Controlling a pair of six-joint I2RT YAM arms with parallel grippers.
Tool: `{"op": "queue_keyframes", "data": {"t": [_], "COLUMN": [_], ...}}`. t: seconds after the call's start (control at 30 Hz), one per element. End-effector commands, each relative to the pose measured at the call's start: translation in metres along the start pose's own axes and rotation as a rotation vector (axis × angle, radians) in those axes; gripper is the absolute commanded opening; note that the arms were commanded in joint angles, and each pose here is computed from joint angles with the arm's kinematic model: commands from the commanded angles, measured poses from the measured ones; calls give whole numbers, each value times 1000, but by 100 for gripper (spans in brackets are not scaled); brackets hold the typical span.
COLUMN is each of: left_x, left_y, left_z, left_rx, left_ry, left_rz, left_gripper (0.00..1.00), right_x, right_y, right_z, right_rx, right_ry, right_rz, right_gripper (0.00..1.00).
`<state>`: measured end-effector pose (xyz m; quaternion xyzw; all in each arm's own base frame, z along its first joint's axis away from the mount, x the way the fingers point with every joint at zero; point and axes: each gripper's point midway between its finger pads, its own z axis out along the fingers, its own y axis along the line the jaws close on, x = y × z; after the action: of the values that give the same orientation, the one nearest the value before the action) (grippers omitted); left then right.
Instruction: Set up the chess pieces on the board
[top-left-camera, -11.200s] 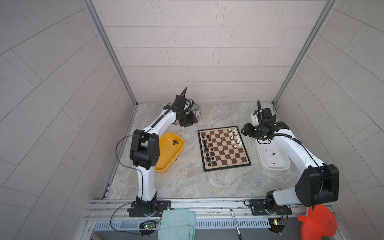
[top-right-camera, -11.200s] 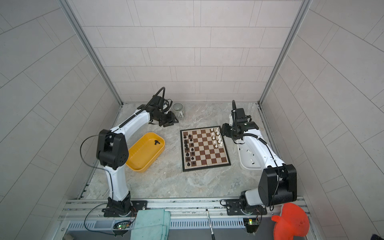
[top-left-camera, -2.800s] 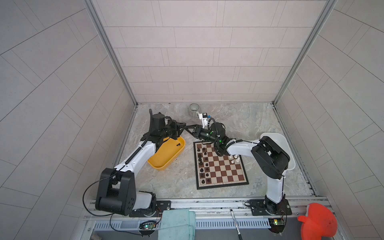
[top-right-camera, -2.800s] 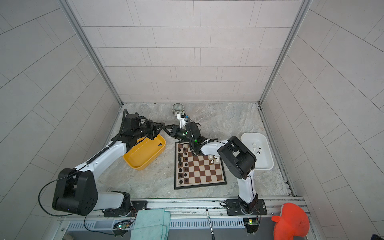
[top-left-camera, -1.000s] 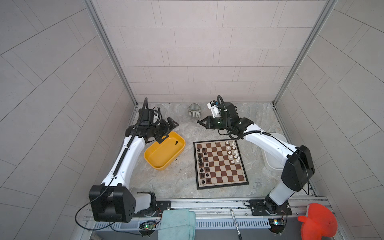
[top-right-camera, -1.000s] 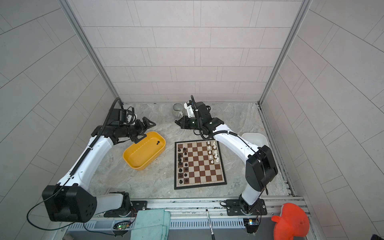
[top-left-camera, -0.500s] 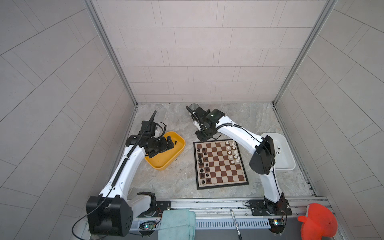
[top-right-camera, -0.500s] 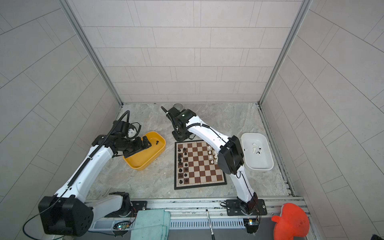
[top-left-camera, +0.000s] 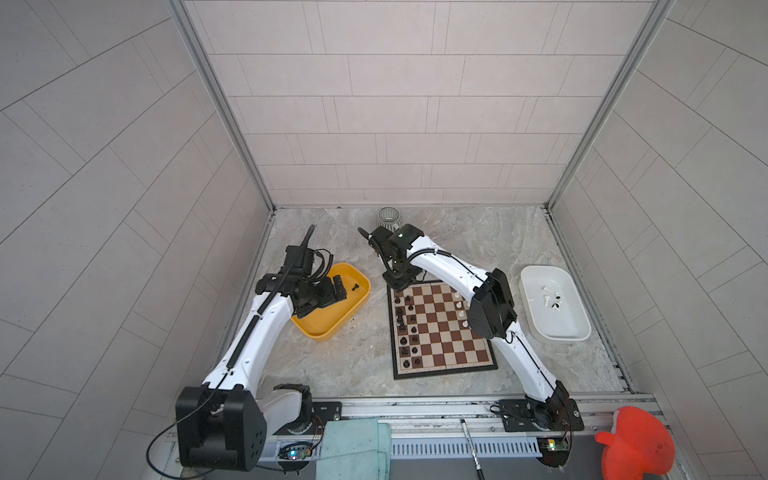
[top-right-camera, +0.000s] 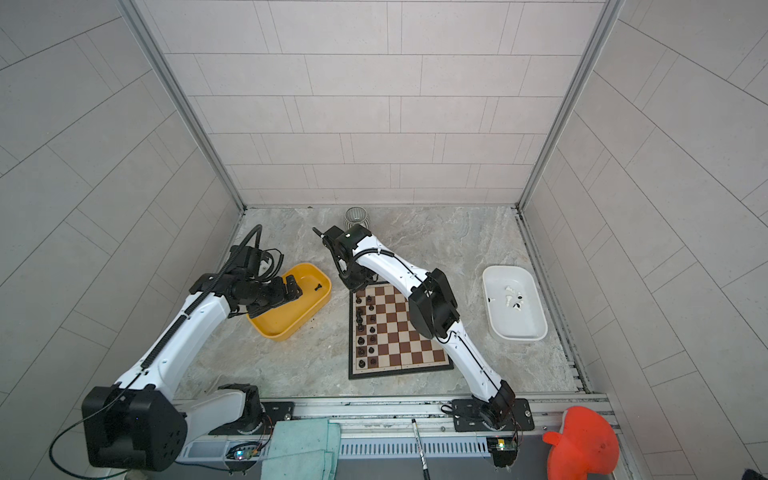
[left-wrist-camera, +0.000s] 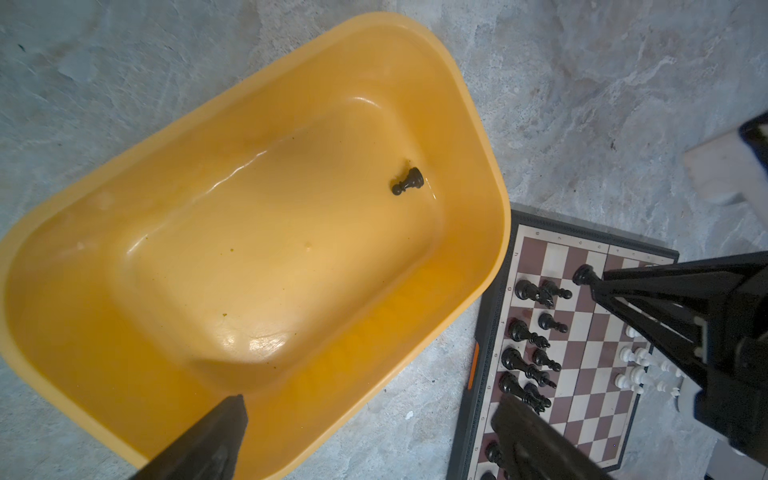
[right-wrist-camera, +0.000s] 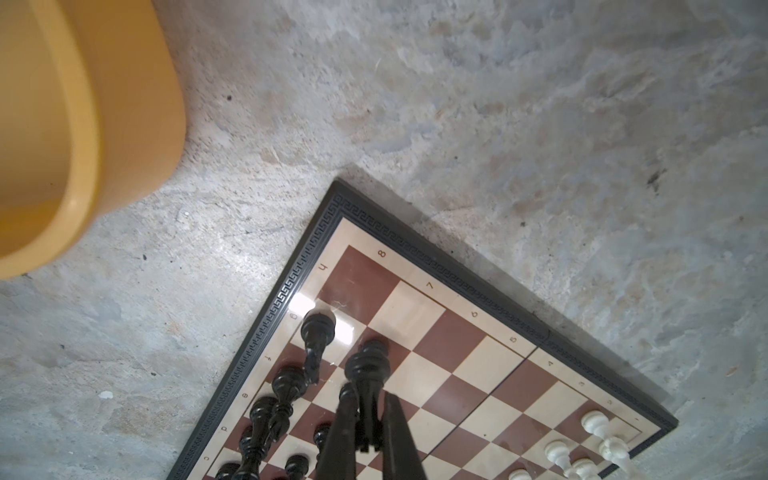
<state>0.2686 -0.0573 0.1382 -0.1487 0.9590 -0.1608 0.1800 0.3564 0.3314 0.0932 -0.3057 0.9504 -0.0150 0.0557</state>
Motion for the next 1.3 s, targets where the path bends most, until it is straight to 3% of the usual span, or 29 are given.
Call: {"op": "queue_keyframes", "data": {"t": [0.0,0.53,1.27], "left_x": [0,0,0], "left_y": [1,2,4], "left_z": [1,-1,1], "left_rx": [-5,-18,-31], "left_ry": [5,10,16], "left_rz": [13,22,17], "left_gripper": [100,100,100], "right_x": [7,-1,-15], "right_y": [2,7,3], "right_z": [11,36,28], "right_rx": [3,-2,-17], "right_ry": [55,64,6], "right_rz": [-27,-26,0], "right_gripper": [0,2,26]}}
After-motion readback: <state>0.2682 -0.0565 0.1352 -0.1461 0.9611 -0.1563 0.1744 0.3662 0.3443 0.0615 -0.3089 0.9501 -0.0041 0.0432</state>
